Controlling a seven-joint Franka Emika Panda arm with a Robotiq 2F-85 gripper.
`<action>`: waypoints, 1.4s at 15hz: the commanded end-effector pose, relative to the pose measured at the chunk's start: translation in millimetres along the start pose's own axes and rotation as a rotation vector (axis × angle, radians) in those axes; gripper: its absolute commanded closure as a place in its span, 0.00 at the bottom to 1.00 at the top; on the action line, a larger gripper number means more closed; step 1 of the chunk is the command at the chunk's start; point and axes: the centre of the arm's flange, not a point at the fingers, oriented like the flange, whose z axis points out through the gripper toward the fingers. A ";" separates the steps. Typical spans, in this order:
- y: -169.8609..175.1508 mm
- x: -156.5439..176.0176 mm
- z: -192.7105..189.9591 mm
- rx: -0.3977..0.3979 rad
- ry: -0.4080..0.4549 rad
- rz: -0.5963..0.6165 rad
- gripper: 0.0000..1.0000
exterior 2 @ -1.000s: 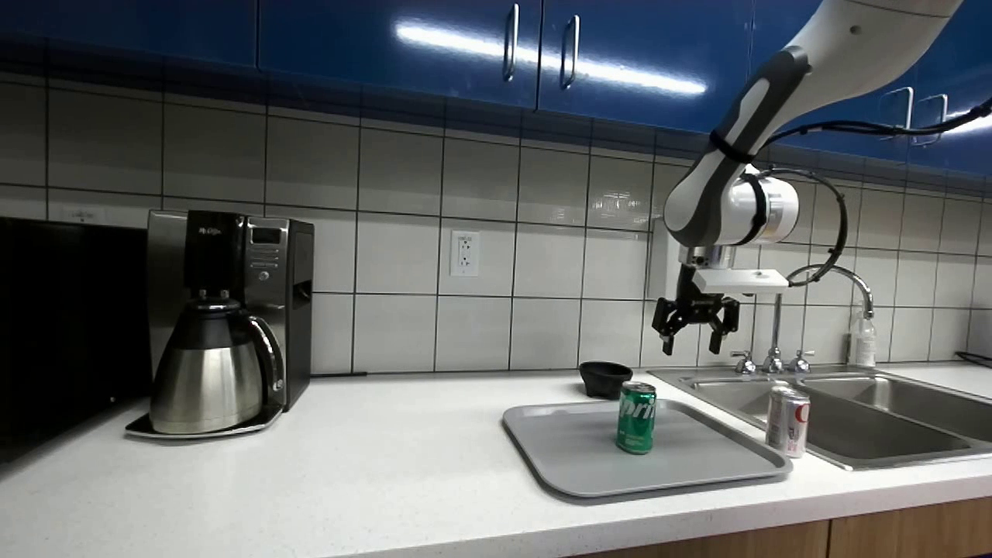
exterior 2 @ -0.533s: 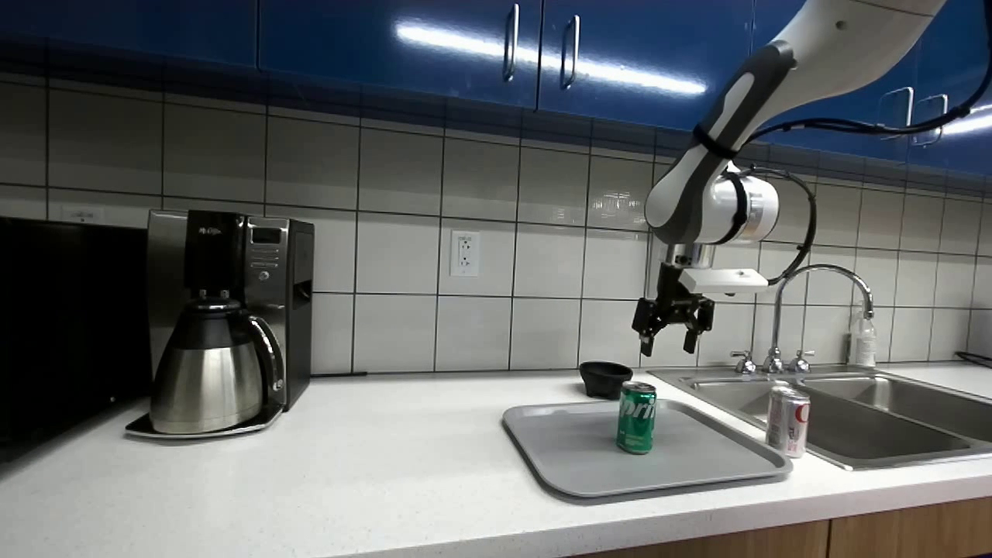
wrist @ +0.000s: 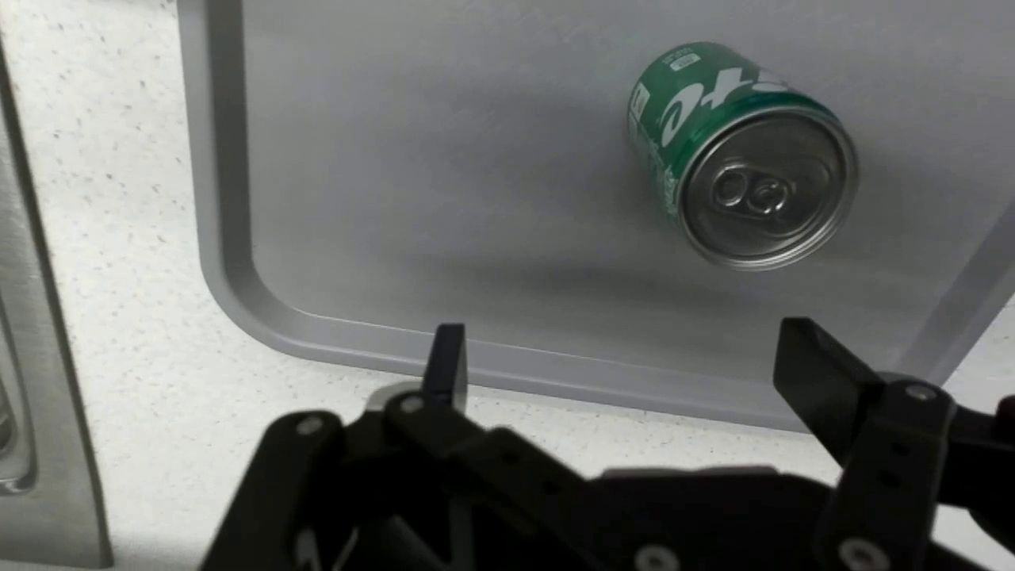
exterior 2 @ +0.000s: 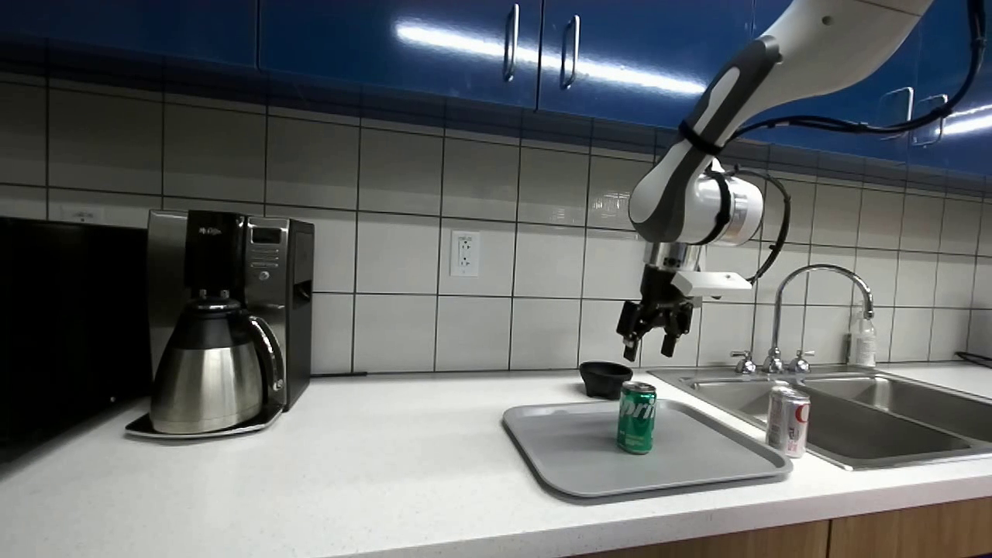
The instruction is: Pick up the silver coke can and put it on the kitchen counter to the right of the gray tray, pick up the green sprite can and put it on the kitchen counter to the left of the gray tray
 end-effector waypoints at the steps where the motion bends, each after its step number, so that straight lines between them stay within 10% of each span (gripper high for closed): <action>1: -12.5 -2.8 0.2 0.028 0.011 -0.087 0.00; 21: -39.5 -6.0 64.1 0.042 -0.121 -0.220 0.00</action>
